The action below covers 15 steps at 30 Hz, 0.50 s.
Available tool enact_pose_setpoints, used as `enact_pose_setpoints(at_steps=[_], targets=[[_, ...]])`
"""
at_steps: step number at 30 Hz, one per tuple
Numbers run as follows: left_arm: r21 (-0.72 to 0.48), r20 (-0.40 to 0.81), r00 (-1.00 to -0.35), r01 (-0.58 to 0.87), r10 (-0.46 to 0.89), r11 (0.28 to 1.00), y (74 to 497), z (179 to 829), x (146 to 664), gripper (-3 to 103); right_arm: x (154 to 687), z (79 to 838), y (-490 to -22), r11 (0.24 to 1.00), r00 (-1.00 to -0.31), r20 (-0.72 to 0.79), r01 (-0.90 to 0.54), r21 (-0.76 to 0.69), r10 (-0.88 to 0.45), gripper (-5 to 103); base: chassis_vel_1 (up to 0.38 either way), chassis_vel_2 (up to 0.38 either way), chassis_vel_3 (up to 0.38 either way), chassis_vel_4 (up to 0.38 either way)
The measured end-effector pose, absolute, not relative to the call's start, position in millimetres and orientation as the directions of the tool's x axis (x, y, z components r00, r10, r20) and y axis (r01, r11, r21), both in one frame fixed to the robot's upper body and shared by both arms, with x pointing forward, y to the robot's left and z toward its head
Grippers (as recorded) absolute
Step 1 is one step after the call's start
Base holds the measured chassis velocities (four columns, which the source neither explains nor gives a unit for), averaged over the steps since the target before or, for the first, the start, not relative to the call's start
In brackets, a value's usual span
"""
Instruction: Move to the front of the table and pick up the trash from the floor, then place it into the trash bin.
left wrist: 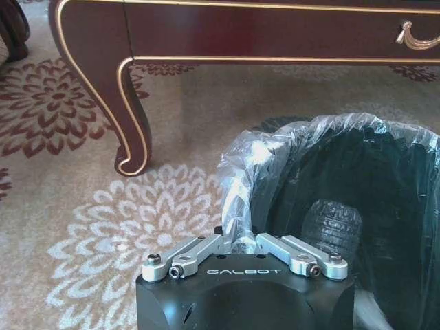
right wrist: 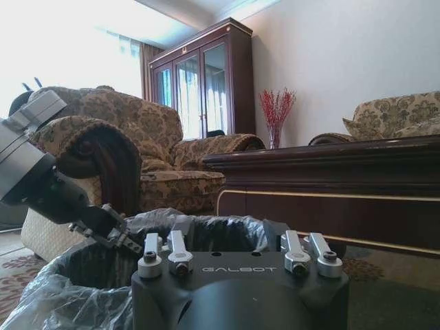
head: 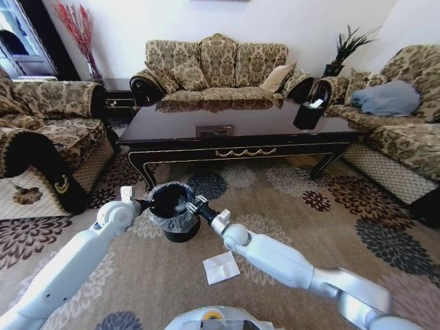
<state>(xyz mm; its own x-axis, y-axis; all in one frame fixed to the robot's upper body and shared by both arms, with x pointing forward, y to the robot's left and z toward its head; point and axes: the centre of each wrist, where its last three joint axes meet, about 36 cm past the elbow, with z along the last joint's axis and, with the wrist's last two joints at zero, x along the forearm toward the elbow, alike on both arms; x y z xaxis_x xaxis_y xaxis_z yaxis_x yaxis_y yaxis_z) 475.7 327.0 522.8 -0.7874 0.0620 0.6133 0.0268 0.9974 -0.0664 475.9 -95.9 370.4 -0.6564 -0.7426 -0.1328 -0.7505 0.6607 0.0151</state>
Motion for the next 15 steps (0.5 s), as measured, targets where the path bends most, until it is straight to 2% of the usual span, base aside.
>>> enact_pose_setpoints(at_steps=[1,5,6,7,10,11,15], targets=[[-0.062,0.611,-0.79,0.021,0.054,0.998,330.0,523.8,473.7,4,476.7,372.2,-100.4,0.668,-0.663,-0.136,-0.744,0.016,-0.736,57,0.0,0.0,0.0,0.0],[-0.025,0.595,-0.804,0.005,0.019,1.0,338.0,530.8,461.0,4,484.7,367.5,-131.1,0.758,-0.756,-0.092,-0.652,0.01,-0.649,79,0.0,0.0,0.0,0.0],[-0.025,0.595,-0.804,0.005,0.019,1.0,338.0,530.8,461.0,4,484.7,367.5,-131.1,0.758,-0.756,-0.092,-0.652,0.01,-0.649,79,0.0,0.0,0.0,0.0],[-0.02,0.591,-0.807,0.005,0.016,1.0,339.1,532.9,458.7,4,486.4,363.7,-140.2,0.776,-0.774,-0.068,-0.631,0.003,-0.629,79,0.0,0.0,0.0,0.0],[-0.003,0.57,-0.821,-0.011,-0.007,1.0,347.7,544.1,454.0,4,485.5,348.2,-166.9,0.813,-0.814,0.049,-0.581,-0.03,-0.579,95,0.0,0.0,0.0,0.0],[-0.003,0.57,-0.821,-0.011,-0.007,1.0,347.7,544.1,454.0,4,485.5,348.2,-166.9,0.813,-0.814,0.049,-0.581,-0.03,-0.579,95,0.0,0.0,0.0,0.0],[-0.004,0.533,-0.845,-0.045,-0.036,0.999,361.5,565.9,450.3,4,480.9,324.1,-195.9,0.82,-0.815,0.219,-0.565,-0.093,-0.536,100,0.0,0.0,0.0,0.0]])
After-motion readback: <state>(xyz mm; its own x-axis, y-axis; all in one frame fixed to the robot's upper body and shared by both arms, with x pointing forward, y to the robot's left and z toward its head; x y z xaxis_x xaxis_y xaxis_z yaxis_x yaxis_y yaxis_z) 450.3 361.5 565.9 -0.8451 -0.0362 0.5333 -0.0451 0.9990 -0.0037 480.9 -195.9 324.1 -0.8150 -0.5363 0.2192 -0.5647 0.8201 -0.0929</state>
